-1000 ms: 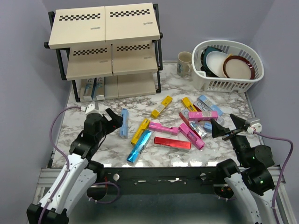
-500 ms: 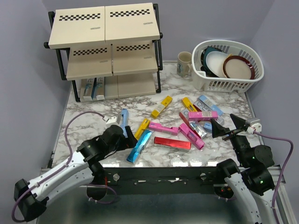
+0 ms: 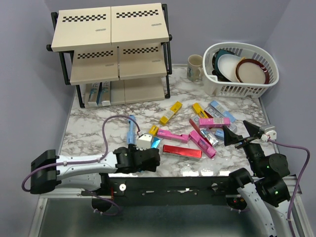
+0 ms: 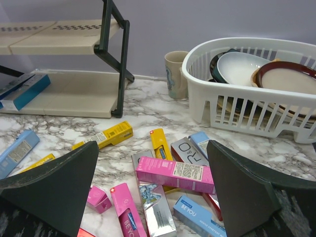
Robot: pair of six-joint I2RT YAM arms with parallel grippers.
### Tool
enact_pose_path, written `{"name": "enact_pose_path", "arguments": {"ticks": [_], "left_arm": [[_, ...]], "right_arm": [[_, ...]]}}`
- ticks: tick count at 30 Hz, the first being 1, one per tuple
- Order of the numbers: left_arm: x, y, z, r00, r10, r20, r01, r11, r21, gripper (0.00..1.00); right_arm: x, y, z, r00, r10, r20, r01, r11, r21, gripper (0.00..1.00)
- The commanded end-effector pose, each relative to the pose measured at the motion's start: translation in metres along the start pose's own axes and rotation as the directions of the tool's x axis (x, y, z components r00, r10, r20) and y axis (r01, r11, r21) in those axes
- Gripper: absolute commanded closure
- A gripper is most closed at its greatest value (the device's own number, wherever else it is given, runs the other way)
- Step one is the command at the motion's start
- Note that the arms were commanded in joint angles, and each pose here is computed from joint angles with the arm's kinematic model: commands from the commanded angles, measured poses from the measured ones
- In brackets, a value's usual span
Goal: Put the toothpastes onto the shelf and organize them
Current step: Pick up the toothpaste from the center of the board.
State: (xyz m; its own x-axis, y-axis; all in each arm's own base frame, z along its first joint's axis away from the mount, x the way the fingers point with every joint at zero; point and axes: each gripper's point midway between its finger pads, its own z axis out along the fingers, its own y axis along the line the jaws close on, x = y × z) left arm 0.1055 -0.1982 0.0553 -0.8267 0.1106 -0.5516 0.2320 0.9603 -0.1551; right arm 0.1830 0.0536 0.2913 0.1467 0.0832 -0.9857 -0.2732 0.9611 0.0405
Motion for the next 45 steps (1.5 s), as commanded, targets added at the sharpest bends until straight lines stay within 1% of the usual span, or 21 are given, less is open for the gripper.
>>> {"name": "enact_pose_path", "arguments": {"ticks": [1, 2, 3, 6, 7, 9, 10, 13, 19, 22, 28, 33, 35, 39, 41, 45], "left_arm": [[-0.005, 0.012, -0.005, 0.996, 0.041, 0.085, -0.025, 0.982, -0.187, 0.02], [-0.008, 0.015, -0.006, 0.993, 0.048, 0.108, -0.024, 0.976, -0.216, 0.02], [-0.005, 0.020, -0.009, 0.993, 0.030, 0.114, -0.001, 0.968, -0.249, 0.02], [0.001, 0.026, -0.013, 0.993, 0.024, 0.116, 0.013, 0.951, -0.308, 0.02], [0.006, 0.026, -0.013, 0.993, -0.013, 0.121, 0.052, 0.946, -0.321, 0.02], [0.012, 0.030, -0.015, 0.992, -0.025, 0.121, 0.066, 0.936, -0.345, 0.02], [0.015, 0.030, -0.014, 0.989, -0.063, 0.134, 0.106, 0.931, -0.349, 0.02], [0.023, 0.027, -0.016, 0.990, -0.071, 0.126, 0.111, 0.932, -0.345, 0.02], [0.047, 0.024, -0.012, 0.983, -0.169, 0.073, 0.183, 0.932, -0.312, 0.05], [0.051, 0.020, -0.009, 0.979, -0.193, 0.066, 0.204, 0.937, -0.283, 0.05], [0.048, 0.018, -0.006, 0.971, -0.221, 0.094, 0.238, 0.940, -0.245, 0.08], [0.030, 0.007, -0.006, 0.957, -0.247, 0.152, 0.271, 0.947, -0.169, 0.14], [0.026, 0.005, -0.005, 0.954, -0.254, 0.158, 0.277, 0.949, -0.151, 0.16], [0.017, -0.004, 0.004, 0.938, -0.309, 0.157, 0.325, 0.941, -0.092, 0.18], [0.015, -0.002, 0.006, 0.934, -0.320, 0.157, 0.335, 0.938, -0.083, 0.19], [0.003, 0.006, 0.008, 0.927, -0.320, 0.195, 0.344, 0.933, -0.102, 0.19]], "right_arm": [[-0.050, -0.006, -0.049, 0.959, 0.021, 0.283, -0.021, 1.000, -0.002, 0.00], [-0.050, -0.006, -0.049, 0.959, 0.021, 0.281, -0.022, 1.000, 0.000, 0.00], [-0.050, -0.006, -0.049, 0.959, 0.019, 0.283, -0.020, 1.000, -0.003, 0.00], [-0.051, -0.006, -0.049, 0.959, 0.021, 0.284, -0.022, 1.000, -0.002, 0.00], [-0.050, -0.006, -0.049, 0.959, 0.021, 0.281, -0.021, 1.000, -0.001, 0.00], [-0.051, -0.006, -0.049, 0.959, 0.021, 0.283, -0.021, 1.000, -0.002, 0.00], [-0.051, -0.006, -0.050, 0.959, 0.021, 0.284, -0.022, 1.000, -0.002, 0.00], [-0.051, -0.006, -0.050, 0.959, 0.019, 0.283, -0.020, 1.000, -0.001, 0.00], [-0.051, -0.006, -0.050, 0.959, 0.020, 0.283, -0.021, 1.000, -0.001, 0.00], [-0.051, -0.006, -0.050, 0.959, 0.021, 0.281, -0.022, 1.000, 0.000, 0.00], [-0.051, -0.006, -0.050, 0.959, 0.019, 0.283, -0.020, 1.000, 0.000, 0.00], [-0.051, -0.006, -0.049, 0.959, 0.019, 0.281, -0.020, 1.000, -0.001, 0.00], [-0.050, -0.006, -0.050, 0.959, 0.019, 0.281, -0.020, 1.000, 0.000, 0.00], [-0.050, -0.007, -0.050, 0.960, 0.019, 0.280, -0.021, 1.000, 0.003, 0.00], [-0.051, -0.006, -0.050, 0.959, 0.020, 0.281, -0.021, 1.000, 0.000, 0.00], [-0.050, -0.007, -0.050, 0.960, 0.018, 0.279, -0.020, 1.000, 0.004, 0.00]]}}
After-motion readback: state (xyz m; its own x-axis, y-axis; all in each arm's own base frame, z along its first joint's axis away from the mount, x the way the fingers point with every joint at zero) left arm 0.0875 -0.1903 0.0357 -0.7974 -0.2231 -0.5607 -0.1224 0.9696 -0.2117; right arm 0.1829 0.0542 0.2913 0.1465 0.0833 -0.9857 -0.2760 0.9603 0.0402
